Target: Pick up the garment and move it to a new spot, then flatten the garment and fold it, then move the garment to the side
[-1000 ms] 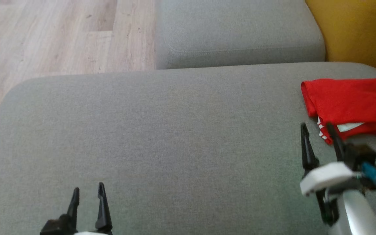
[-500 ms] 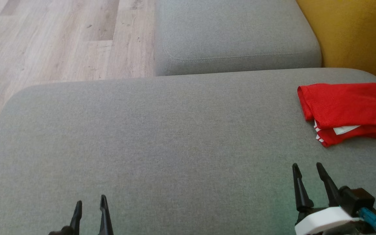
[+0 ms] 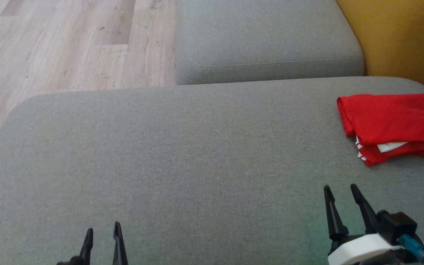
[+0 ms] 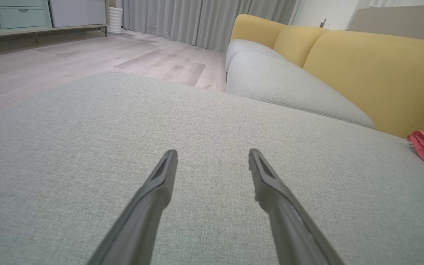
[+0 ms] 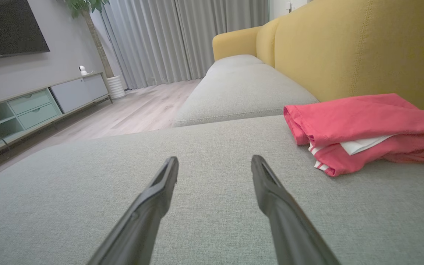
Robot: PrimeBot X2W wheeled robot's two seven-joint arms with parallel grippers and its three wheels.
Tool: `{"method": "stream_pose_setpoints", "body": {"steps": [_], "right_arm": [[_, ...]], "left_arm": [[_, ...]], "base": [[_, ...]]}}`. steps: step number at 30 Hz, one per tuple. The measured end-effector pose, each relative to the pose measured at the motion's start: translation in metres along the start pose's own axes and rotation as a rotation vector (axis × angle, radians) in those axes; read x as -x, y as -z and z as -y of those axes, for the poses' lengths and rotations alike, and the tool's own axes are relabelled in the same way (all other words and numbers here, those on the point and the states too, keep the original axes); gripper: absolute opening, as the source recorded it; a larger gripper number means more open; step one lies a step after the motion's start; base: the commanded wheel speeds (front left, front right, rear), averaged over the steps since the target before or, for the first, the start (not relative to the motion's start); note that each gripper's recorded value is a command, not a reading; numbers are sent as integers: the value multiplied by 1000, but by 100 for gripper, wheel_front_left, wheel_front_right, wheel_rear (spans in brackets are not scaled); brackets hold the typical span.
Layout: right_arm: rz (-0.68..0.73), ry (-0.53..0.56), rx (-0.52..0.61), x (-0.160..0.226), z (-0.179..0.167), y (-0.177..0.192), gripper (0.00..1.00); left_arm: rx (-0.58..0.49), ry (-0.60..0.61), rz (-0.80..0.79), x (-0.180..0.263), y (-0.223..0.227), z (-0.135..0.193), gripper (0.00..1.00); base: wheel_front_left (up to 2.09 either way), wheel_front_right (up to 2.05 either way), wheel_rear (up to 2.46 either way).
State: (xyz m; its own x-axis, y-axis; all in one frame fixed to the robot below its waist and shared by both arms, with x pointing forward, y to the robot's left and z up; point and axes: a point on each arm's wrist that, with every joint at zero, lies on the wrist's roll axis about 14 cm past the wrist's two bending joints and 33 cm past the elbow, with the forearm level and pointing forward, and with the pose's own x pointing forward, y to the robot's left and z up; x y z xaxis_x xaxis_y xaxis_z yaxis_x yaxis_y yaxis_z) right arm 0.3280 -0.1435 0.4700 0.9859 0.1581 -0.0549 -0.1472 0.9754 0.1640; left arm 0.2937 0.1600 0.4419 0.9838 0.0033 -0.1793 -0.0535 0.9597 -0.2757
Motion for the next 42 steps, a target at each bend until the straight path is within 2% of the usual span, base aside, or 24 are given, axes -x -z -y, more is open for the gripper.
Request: {"method": "stream_pose_setpoints", "body": {"steps": [3,4,12,42], "right_arm": [[-2,-4,0,0,-1,0,100],[-2,-4,0,0,-1,1,0],[-150,35,-37,22,7,48,0],[-120,138,-374,11,26,38,0]], "left_arm": [[-1,-5,-1,0,0,-1,100],[-2,-7,-1,0,0,-1,0],[2,-52,-129,16,40,-13,0],[312,-91,-170,-4,34,-18,0]], "base": [[0,0,0],[0,0,0],[0,0,0],[0,0,0]]}}
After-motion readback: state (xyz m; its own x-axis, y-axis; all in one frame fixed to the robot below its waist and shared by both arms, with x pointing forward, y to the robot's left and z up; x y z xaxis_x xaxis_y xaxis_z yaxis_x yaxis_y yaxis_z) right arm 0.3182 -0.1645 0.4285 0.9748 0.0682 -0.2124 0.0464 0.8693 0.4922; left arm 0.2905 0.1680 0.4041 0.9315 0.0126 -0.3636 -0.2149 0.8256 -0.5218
